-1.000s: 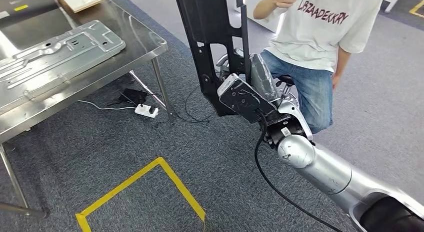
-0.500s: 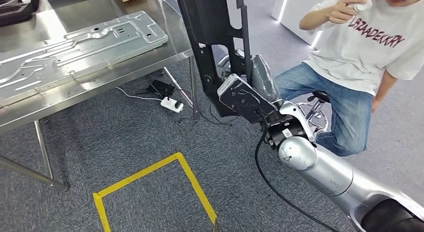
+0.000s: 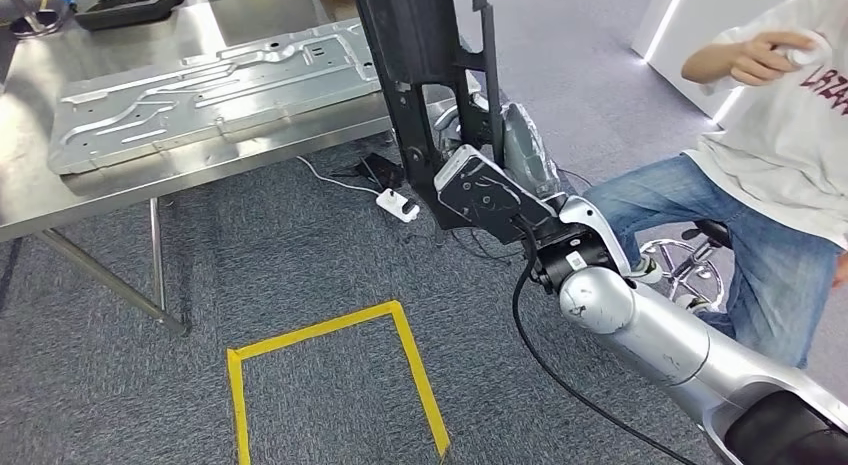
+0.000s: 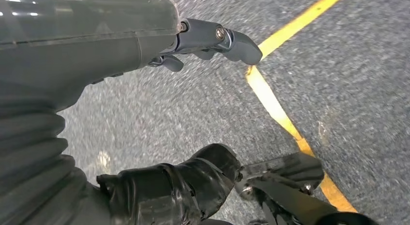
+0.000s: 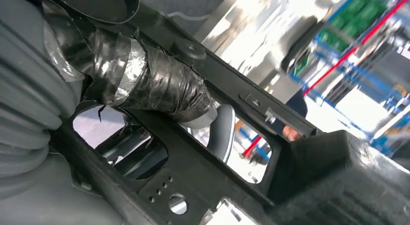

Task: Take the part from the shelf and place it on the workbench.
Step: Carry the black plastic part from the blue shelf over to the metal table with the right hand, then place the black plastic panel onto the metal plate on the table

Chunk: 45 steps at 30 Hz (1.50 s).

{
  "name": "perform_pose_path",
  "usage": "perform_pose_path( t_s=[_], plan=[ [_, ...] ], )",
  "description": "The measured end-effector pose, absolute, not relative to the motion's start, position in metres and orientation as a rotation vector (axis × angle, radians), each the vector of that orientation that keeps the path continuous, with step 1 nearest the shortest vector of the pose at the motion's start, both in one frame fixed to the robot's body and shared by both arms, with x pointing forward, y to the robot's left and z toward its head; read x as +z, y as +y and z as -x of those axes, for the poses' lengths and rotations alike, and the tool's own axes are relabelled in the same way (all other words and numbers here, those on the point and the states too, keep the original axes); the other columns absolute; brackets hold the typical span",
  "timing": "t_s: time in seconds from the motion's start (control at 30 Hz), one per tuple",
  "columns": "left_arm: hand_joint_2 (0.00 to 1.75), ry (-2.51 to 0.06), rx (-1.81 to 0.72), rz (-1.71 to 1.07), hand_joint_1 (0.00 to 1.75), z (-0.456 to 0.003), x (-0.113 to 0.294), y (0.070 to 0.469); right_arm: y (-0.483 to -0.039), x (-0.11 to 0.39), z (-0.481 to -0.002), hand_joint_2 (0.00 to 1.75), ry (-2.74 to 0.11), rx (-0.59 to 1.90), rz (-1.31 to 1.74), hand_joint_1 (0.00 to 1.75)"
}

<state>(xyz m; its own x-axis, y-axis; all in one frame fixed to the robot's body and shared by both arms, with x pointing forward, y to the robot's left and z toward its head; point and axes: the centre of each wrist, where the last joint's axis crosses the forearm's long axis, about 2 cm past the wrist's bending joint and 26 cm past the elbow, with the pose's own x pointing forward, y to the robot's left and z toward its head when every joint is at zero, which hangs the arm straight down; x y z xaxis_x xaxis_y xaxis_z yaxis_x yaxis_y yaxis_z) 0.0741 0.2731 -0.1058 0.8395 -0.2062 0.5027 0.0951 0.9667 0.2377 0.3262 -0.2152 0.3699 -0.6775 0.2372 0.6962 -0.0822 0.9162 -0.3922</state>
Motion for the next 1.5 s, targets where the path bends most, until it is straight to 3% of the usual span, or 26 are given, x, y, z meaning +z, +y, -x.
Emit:
perform_pose_path(
  t_s=[0.87, 1.1, 1.5],
  plan=[
    [1.75, -0.549, -0.144, -0.157, 0.0, -0.073, -0.106, 0.275, -0.232, 0.363, -0.344, 1.75, -2.118, 0.537, 0.183, 1.75],
    [1.75, -0.584, -0.139, -0.104, 0.0, -0.075, -0.106, 0.275, -0.249, 0.368, -0.359, 1.75, -1.904, 0.751, 0.607, 1.75],
    [1.75, -0.616, -0.135, -0.118, 0.0, -0.077, -0.106, 0.278, -0.269, 0.368, -0.367, 1.75, -1.73, 0.915, 1.073, 1.75]
  ],
)
